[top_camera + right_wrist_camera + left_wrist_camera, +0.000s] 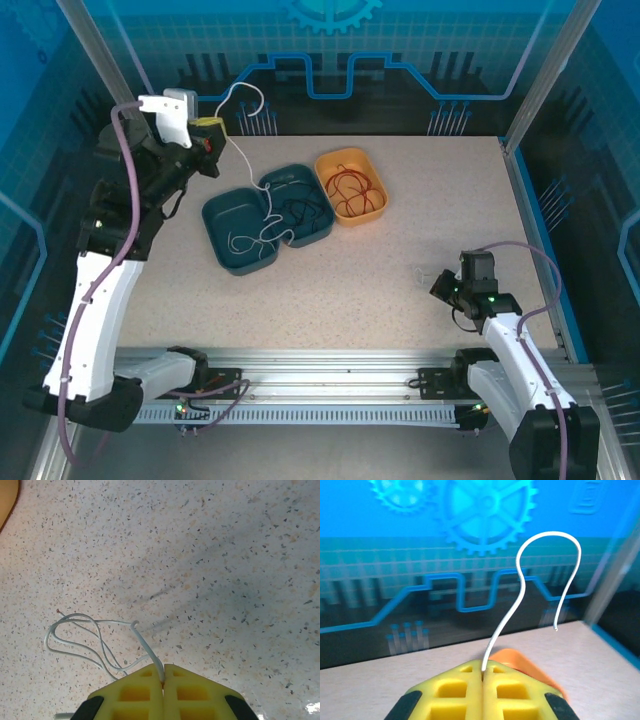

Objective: Untangle the cables

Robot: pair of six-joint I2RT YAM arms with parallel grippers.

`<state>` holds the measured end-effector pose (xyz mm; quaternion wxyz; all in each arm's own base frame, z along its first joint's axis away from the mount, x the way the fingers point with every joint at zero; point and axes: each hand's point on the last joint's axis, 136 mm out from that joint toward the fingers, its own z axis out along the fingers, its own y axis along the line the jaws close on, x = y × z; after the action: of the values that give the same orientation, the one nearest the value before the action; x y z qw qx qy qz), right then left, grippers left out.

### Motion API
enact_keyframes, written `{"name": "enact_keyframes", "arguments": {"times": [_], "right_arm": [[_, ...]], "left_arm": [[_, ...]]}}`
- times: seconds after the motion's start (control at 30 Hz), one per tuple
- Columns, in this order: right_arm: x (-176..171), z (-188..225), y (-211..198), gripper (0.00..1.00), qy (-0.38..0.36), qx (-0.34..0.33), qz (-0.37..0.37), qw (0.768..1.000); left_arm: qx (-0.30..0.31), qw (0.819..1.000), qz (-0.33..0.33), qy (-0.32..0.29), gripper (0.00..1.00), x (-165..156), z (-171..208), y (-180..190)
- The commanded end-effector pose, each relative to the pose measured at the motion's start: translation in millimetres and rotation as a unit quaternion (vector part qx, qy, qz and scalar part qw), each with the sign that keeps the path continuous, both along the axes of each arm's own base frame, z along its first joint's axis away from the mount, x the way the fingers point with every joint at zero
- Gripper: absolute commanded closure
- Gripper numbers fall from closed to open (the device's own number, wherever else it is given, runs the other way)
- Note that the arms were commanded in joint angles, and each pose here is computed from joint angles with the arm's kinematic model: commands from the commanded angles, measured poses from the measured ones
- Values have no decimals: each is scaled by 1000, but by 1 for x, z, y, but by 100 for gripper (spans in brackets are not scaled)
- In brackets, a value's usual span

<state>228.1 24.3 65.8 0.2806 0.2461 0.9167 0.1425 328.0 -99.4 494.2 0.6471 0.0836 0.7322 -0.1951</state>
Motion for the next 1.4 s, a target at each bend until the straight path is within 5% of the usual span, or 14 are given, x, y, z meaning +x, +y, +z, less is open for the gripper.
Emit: {"name": "enact_keyframes", "arguments": {"times": [0.0, 0.73, 1.37], "right_arm": [[5, 6, 0, 94, -14, 2, 4, 1000], [1, 3, 2, 93, -10, 11, 5, 1000], [3, -1, 4, 93, -6, 17, 4, 1000]], "left_arm": [[-55, 994, -90, -2, 100, -30, 16, -25], [41, 994, 103, -7, 100, 11, 3, 42], [25, 972, 168, 165, 100, 68, -122, 90]]}}
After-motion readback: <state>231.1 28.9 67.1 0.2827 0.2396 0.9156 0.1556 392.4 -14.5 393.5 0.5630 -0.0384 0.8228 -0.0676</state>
